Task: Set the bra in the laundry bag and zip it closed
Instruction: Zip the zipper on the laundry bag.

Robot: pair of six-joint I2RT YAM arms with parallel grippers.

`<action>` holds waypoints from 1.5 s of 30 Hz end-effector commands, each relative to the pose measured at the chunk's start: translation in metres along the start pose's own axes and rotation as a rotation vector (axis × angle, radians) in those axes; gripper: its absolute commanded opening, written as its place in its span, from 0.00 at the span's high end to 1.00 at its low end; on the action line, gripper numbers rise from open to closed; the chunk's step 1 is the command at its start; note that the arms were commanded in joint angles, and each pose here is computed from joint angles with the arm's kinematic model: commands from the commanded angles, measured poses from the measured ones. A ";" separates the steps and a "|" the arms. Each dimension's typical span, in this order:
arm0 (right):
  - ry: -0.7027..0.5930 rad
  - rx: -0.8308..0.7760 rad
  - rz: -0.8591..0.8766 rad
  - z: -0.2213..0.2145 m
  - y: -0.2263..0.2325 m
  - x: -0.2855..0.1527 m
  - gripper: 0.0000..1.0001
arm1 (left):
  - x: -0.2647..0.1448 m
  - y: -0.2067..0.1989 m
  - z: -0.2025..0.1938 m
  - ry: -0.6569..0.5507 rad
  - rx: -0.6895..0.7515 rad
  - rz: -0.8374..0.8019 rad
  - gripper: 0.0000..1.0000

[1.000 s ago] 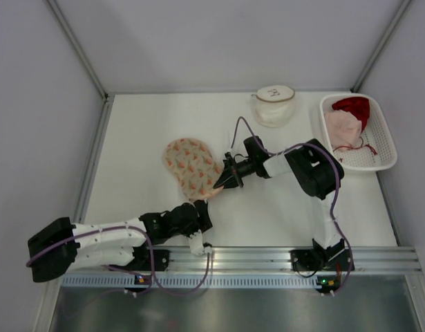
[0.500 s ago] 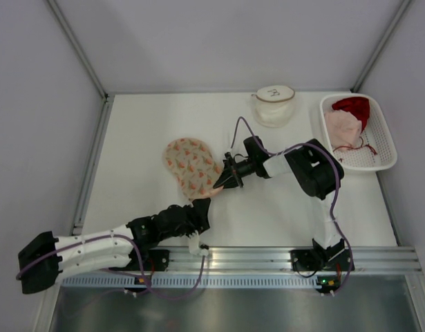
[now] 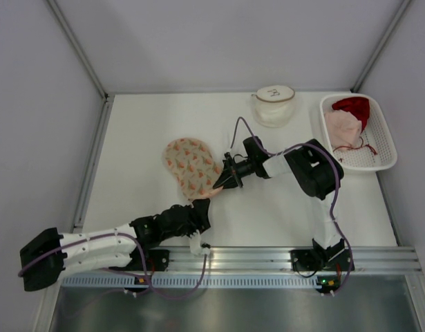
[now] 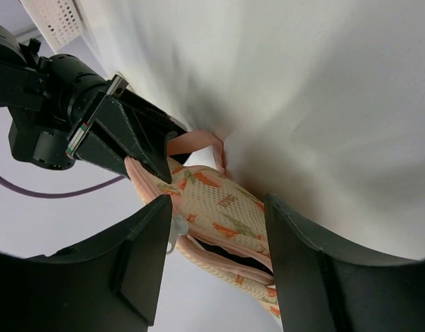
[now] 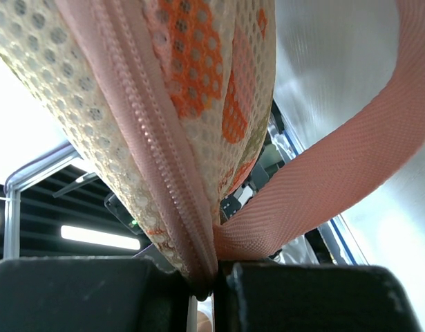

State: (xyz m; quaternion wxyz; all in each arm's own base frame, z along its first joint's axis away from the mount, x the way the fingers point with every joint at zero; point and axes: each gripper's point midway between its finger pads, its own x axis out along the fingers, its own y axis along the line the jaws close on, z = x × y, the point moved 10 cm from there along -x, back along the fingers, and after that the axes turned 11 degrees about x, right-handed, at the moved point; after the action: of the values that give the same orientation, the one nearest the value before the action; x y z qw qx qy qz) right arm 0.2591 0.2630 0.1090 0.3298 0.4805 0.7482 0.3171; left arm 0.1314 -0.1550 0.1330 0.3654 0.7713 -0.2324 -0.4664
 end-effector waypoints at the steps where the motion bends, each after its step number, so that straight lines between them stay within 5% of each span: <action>1: 0.015 -0.043 -0.006 -0.010 0.009 0.006 1.00 | -0.004 0.019 -0.007 0.032 -0.062 0.102 0.38; 15: 0.011 -0.051 -0.003 -0.005 0.014 0.008 1.00 | -0.028 0.019 -0.003 -0.057 -0.098 0.123 0.34; 30: 0.022 -0.089 -0.013 -0.013 0.011 0.009 1.00 | -0.027 0.033 -0.008 -0.042 -0.201 0.161 0.57; 33: 0.014 -0.102 -0.010 -0.013 0.013 0.009 1.00 | -0.036 0.052 -0.013 -0.059 -0.329 0.209 0.67; 37: 0.005 -0.107 0.003 -0.012 0.014 0.010 1.00 | -0.055 0.075 -0.012 -0.175 -0.516 0.157 0.65; 45: 0.007 -0.117 0.041 -0.015 0.020 0.009 1.00 | -0.056 0.069 -0.005 -0.213 -0.688 0.099 0.67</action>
State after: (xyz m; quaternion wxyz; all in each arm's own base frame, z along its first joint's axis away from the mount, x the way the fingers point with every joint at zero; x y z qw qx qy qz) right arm 0.2574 0.2701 0.1110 0.3378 0.4815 0.7401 0.3261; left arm 0.1158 -0.1587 0.2238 0.5834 0.5774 -0.1818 -0.5415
